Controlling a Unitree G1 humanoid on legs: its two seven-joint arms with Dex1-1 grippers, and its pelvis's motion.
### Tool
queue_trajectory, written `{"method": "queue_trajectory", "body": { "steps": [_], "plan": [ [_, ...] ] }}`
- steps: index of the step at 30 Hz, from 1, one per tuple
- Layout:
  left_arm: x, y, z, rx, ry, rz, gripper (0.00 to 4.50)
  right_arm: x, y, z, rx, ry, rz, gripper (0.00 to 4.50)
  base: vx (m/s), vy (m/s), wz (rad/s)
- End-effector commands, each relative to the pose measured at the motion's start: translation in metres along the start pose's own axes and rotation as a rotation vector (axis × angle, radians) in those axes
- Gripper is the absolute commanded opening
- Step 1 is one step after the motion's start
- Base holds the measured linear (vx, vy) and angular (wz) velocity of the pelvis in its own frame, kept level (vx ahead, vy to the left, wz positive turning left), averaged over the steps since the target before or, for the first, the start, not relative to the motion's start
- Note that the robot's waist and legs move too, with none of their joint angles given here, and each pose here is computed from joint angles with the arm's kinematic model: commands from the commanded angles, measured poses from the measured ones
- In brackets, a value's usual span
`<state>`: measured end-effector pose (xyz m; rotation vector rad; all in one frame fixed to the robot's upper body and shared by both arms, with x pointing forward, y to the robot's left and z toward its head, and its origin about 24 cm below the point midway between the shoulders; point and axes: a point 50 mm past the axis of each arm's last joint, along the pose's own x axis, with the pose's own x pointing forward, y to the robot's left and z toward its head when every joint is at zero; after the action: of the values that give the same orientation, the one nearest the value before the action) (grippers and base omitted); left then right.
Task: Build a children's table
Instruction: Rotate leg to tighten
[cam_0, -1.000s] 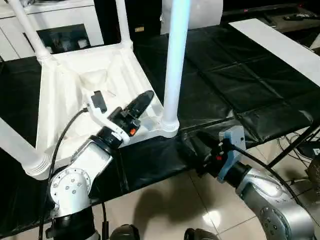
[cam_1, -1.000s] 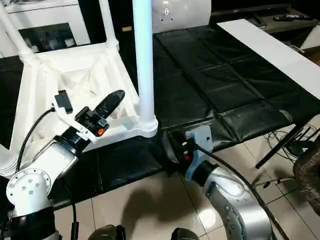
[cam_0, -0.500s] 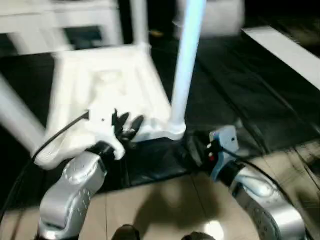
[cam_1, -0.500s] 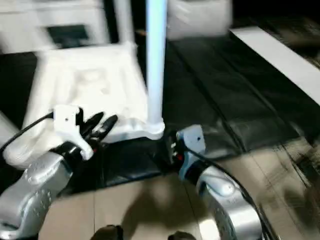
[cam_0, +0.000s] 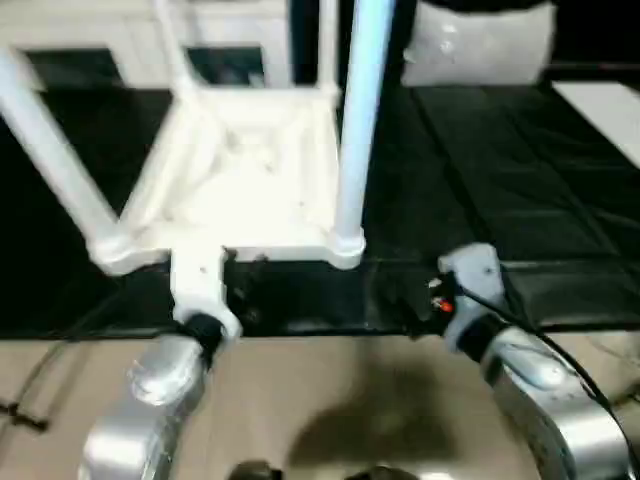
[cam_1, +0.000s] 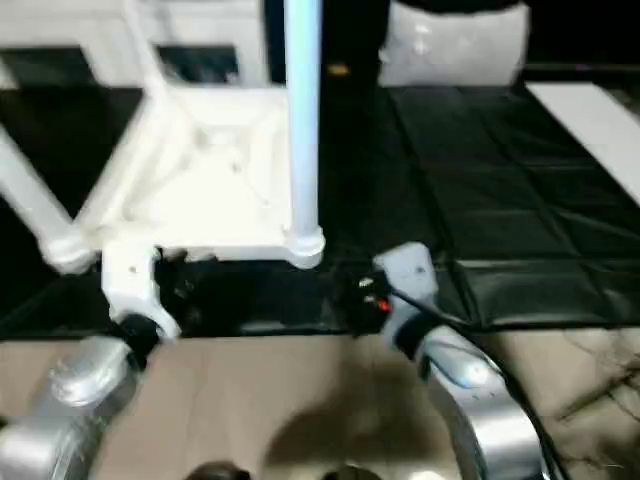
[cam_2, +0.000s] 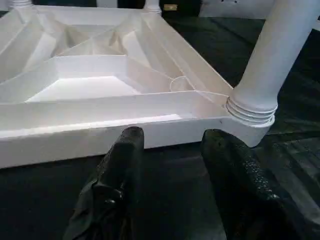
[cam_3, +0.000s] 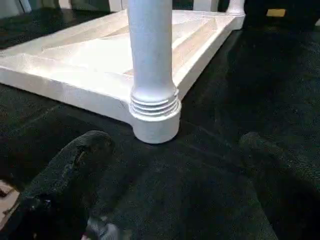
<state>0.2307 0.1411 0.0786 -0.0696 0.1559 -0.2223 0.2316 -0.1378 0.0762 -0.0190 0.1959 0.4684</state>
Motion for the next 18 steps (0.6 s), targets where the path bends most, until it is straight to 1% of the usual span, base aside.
{"method": "queue_trajectory", "body": {
  "steps": [1, 3, 6, 9, 12, 18],
  "plan": [
    [-0.0034, 0.0060, 0.0057, 0.013, -0.025, 0.029, 2.48, -0.0004, 0.0040, 0.0038, 0.006, -0.024, 0.007, 4.50, 0.000, 0.000, 0.00],
    [-0.0040, 0.0068, 0.0062, 0.022, -0.028, 0.027, 2.48, -0.0003, 0.0050, 0.0041, 0.020, -0.028, 0.003, 4.50, 0.000, 0.000, 0.00],
    [-0.0044, 0.0102, 0.0087, 0.035, -0.034, 0.027, 2.48, -0.0003, 0.0063, 0.0049, 0.024, -0.035, -0.001, 4.50, 0.049, -0.110, -0.01],
    [-0.0054, 0.0130, 0.0094, 0.037, -0.037, 0.038, 2.48, -0.0005, 0.0060, 0.0044, 0.027, -0.036, -0.008, 4.50, 0.111, -0.022, 0.03],
    [-0.0077, 0.0134, 0.0089, 0.054, -0.034, 0.037, 2.48, -0.0012, 0.0050, 0.0036, 0.023, -0.037, -0.016, 4.50, 0.102, 0.079, 0.08],
    [-0.0091, 0.0127, 0.0088, 0.050, -0.030, 0.030, 2.48, -0.0008, 0.0038, 0.0047, 0.032, -0.050, -0.038, 4.50, 0.167, 0.030, 0.06]
  ]
}}
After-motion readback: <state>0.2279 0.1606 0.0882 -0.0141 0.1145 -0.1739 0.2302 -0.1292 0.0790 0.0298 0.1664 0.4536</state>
